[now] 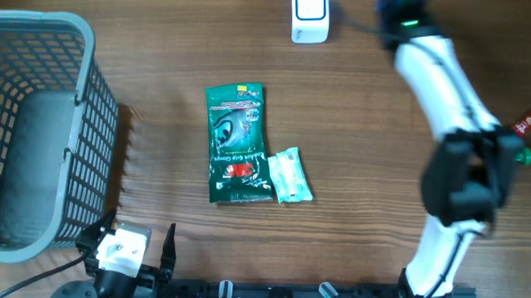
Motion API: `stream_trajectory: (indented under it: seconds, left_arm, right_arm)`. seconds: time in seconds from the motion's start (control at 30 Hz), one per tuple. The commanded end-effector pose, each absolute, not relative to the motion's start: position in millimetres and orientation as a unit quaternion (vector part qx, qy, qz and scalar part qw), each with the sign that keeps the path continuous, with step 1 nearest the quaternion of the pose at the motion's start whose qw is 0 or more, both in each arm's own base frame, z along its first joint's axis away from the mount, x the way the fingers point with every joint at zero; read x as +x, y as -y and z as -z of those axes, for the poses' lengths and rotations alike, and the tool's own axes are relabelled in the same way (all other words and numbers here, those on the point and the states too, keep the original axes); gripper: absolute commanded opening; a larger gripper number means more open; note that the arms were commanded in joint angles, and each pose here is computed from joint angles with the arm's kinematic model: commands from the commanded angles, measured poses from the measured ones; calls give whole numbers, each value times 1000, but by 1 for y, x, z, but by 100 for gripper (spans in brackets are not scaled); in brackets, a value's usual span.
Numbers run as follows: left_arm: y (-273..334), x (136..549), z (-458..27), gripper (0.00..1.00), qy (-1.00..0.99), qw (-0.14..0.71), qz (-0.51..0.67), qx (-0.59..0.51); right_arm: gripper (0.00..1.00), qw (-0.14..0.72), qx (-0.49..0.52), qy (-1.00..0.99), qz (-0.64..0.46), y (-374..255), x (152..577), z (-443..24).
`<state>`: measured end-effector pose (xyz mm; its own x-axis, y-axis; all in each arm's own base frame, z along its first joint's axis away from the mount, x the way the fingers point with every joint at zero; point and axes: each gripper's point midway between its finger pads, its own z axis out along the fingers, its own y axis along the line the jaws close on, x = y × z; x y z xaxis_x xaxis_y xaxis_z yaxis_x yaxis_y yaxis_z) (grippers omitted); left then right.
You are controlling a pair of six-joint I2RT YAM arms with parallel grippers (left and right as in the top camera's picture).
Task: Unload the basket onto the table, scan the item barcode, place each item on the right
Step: 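Carry the small box to the right edge and release it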
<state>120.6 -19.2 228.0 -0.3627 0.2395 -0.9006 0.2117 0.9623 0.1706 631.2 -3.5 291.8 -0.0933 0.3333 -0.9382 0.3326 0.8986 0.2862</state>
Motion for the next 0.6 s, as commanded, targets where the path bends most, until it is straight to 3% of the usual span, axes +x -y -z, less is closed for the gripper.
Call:
stream_trajectory:
  seconds: [0.0, 0.2, 0.43, 0.47, 0.53, 0.57]
  left_arm:
    - [20, 120, -230, 100, -821, 553, -13, 141]
    - [20, 120, -230, 100, -821, 553, -13, 141]
    - [20, 120, -230, 100, -821, 553, -13, 141]
    - [20, 120, -230, 100, -821, 553, -13, 141]
    - [20, 120, -230, 100, -821, 553, -13, 141]
    - [20, 120, -230, 100, -821, 553, -13, 141]
  right_arm:
    - [4, 563, 355, -742, 77, 137, 599, -251]
    - [4, 370, 476, -785, 145, 287, 507, -114]
    - [7, 307, 532, -767, 185, 369, 436, -85]
    - [14, 303, 539, -764, 186, 374, 430, -84]
    - [55, 302, 539, -763, 188, 378, 427, -85]
    - [65, 304, 532, -767, 191, 377, 428, -89]
